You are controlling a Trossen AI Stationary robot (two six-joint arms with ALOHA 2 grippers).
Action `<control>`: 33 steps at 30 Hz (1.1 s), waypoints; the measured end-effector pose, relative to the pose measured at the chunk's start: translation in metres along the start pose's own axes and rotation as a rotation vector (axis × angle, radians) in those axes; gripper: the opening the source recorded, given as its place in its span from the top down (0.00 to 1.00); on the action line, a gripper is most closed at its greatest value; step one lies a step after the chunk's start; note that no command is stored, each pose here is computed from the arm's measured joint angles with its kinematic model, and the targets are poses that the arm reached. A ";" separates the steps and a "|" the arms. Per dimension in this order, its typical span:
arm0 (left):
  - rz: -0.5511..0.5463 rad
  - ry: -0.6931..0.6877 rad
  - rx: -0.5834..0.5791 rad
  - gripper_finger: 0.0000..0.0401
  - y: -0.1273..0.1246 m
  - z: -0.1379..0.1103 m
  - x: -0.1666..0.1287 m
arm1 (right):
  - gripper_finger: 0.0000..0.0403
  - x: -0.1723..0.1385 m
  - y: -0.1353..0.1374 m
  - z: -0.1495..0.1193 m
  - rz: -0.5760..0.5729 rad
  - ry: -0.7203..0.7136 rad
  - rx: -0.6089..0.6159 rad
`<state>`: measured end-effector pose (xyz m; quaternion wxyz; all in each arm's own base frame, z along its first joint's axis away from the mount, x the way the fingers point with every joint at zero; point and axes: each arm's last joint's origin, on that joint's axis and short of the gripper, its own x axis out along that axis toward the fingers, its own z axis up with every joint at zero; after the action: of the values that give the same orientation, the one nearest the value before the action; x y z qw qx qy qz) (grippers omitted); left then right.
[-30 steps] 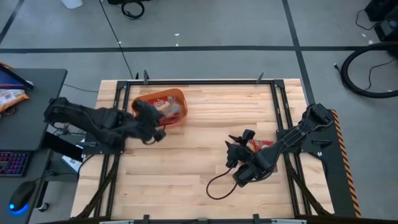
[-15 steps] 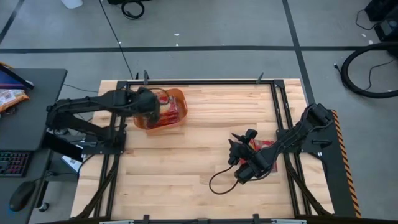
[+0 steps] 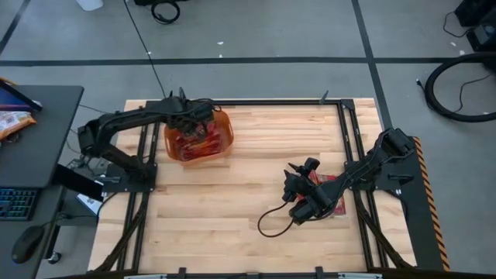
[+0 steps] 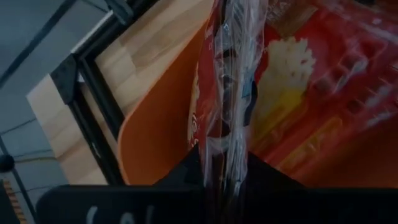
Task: Sort popcorn bags into baskets
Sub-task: Put the popcorn bag into the orange bin
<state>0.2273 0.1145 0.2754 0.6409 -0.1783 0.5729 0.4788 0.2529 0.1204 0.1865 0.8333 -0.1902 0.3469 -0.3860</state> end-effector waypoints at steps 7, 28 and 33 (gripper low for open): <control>-0.062 -0.045 -0.016 0.80 -0.013 0.014 0.012 | 0.63 -0.001 0.001 0.000 0.017 0.011 0.000; -0.437 -0.059 0.246 0.63 -0.059 -0.001 -0.010 | 0.63 -0.001 0.002 0.000 0.021 0.008 0.008; -0.341 -0.134 0.300 0.62 -0.063 -0.004 -0.013 | 0.63 -0.001 0.002 0.000 0.024 0.012 0.008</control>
<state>0.2780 0.0764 0.2659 0.7682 -0.1430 0.5556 0.2841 0.2537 0.1222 0.1858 0.8366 -0.1805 0.3528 -0.3783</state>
